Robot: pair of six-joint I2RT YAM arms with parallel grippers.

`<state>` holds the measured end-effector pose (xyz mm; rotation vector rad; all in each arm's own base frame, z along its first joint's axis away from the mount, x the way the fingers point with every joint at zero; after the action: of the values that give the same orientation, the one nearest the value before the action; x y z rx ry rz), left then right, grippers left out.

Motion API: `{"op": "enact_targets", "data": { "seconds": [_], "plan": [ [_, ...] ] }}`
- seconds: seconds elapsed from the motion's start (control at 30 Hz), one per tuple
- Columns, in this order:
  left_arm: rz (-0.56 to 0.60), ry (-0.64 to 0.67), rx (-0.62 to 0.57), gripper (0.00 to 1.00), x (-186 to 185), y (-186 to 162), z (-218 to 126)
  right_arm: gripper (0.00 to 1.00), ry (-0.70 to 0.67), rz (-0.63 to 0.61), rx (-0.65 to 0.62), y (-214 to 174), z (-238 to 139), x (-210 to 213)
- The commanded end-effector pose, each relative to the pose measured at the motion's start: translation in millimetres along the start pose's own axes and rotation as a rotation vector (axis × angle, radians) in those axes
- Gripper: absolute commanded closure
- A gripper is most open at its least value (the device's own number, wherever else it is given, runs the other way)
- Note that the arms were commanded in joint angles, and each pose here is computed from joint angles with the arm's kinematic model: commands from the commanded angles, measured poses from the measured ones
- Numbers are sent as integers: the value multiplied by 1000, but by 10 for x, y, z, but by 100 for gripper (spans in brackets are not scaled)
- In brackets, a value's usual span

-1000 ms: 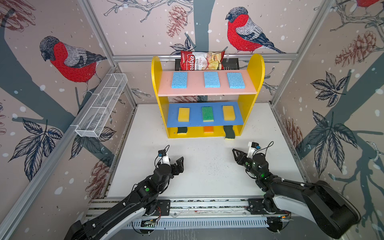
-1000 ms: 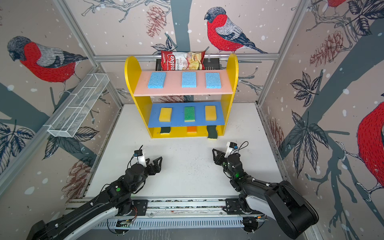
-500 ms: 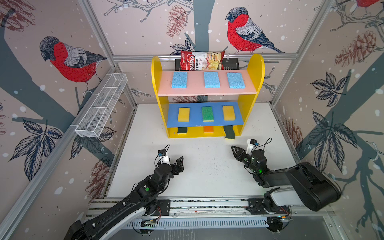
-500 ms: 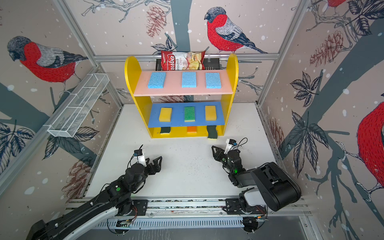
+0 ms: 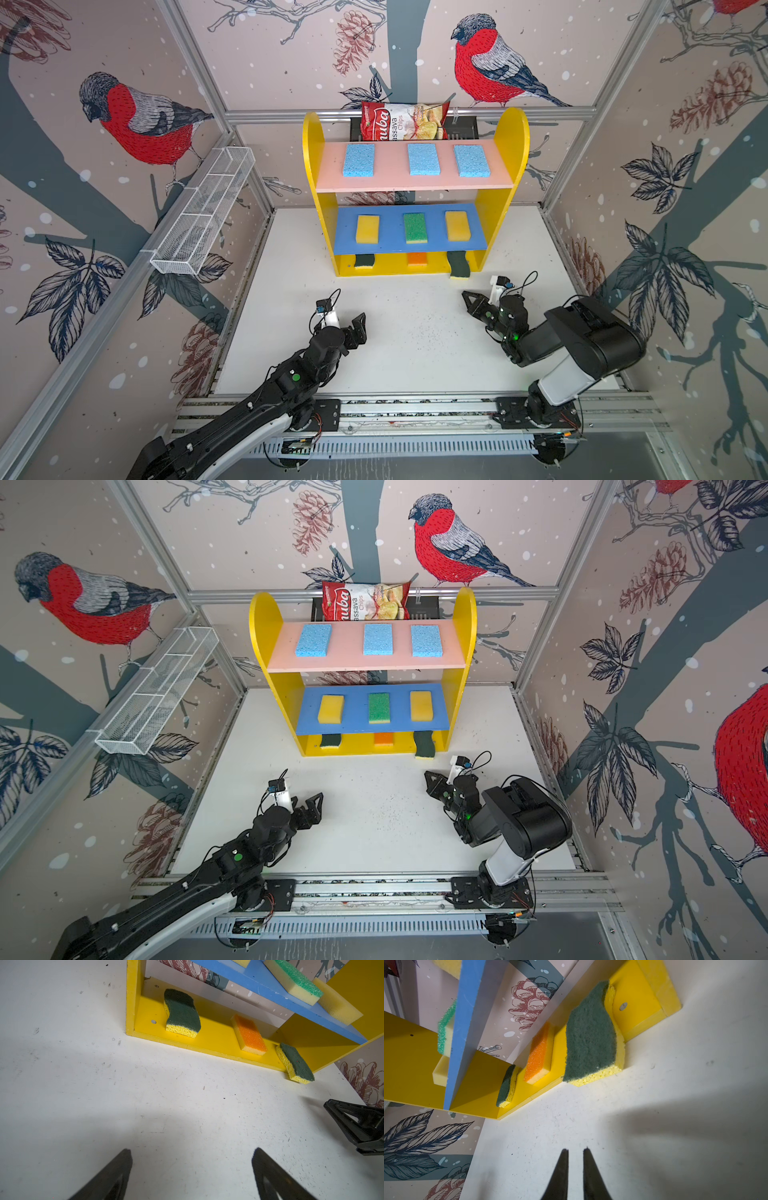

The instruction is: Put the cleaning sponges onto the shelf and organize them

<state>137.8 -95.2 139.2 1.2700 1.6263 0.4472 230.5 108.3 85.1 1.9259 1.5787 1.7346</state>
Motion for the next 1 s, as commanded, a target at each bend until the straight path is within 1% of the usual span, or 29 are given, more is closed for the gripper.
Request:
{"op": "enact_targets", "data": {
  "seconds": [0.0,0.03,0.2,0.7,0.97],
  "plan": [
    [7,-7,-30,9,-32,45,4,94,58,19,-37,64,37,36],
    [10,-4,-29,9,-30,43,6,96,53,23,-40,65,48,20],
    [11,1,-32,9,-29,49,3,96,44,29,-38,58,87,-11],
    [15,29,-37,9,-36,53,45,97,43,69,-36,50,242,-160],
    [8,37,-49,9,-48,79,47,97,26,87,-46,101,405,-217]
  ]
}}
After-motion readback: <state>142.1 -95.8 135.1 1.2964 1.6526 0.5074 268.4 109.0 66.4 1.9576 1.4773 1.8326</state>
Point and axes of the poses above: each gripper's point midway between its finger pads, its own z axis out along the fingers, its own x axis along the line the jaws close on, y = z × x, the point moved 10 cm from there along -z, back along the fingers, and after that the axes turned 6 degrees about -z, right-handed, at the moved point
